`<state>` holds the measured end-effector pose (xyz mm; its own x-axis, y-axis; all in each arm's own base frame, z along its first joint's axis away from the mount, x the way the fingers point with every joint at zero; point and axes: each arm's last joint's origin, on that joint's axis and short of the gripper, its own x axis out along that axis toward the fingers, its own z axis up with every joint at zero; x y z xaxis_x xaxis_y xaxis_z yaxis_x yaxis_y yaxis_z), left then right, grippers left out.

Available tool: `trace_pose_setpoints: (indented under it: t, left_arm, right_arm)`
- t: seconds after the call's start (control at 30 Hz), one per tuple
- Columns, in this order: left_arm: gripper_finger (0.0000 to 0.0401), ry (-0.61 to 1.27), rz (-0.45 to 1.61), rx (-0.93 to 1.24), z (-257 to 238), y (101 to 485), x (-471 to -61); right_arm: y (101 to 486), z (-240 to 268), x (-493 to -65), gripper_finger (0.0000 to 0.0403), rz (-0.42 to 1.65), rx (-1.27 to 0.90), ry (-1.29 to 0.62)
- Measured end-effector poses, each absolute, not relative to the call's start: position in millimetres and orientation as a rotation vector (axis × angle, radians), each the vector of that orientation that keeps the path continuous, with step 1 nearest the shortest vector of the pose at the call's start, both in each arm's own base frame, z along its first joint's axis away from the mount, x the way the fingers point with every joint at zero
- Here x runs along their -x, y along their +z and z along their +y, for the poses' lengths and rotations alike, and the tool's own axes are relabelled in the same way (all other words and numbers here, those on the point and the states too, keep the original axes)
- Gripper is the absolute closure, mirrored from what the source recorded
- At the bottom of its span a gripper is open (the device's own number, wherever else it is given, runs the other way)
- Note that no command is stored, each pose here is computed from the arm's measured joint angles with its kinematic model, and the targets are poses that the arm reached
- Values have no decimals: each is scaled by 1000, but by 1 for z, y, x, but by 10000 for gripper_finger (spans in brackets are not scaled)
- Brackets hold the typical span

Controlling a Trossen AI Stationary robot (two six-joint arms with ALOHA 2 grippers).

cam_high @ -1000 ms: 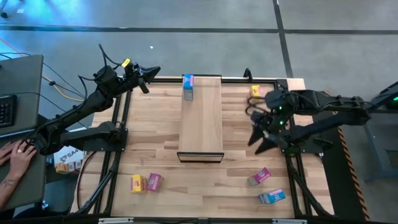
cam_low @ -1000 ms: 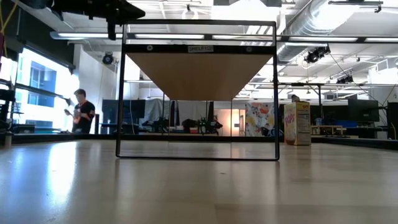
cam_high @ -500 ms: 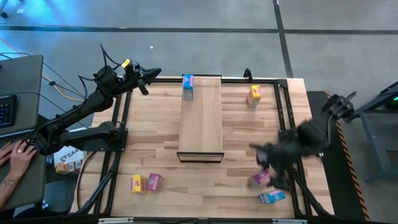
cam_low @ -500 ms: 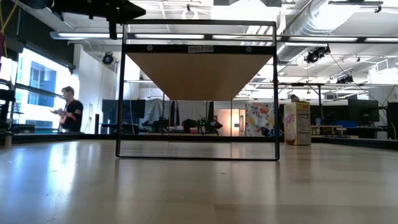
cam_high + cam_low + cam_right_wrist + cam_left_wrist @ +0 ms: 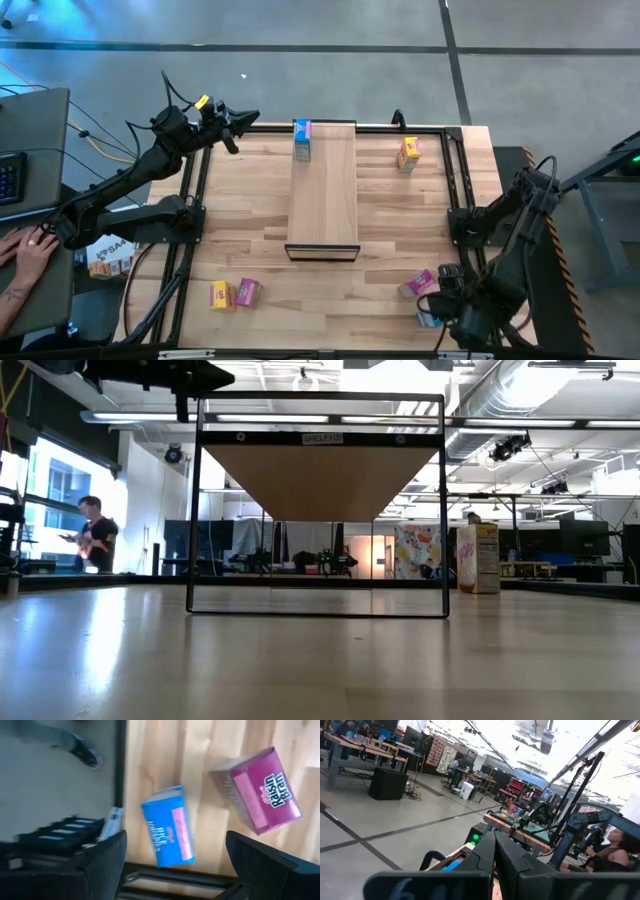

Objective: Stack cereal on shelf
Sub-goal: Put the blue cereal box on the shelf

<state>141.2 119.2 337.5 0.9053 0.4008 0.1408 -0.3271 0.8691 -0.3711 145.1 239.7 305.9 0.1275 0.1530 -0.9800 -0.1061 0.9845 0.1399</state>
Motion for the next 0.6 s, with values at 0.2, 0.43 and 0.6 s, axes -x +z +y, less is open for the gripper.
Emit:
trace_pose_setpoints:
  t: [0.2, 0.43, 0.6]
  left_arm:
    - [401, 384, -217, 349, 119, 337, -141]
    - [401, 386, -213, 334, 119, 337, -141]
    - [401, 391, -212, 325, 119, 337, -141]
  right_arm:
    - [270, 244, -136, 84, 1489, -59, 127]
    - [248, 250, -129, 84, 1485, -77, 175]
    - [235, 247, -123, 86, 1503, -36, 163]
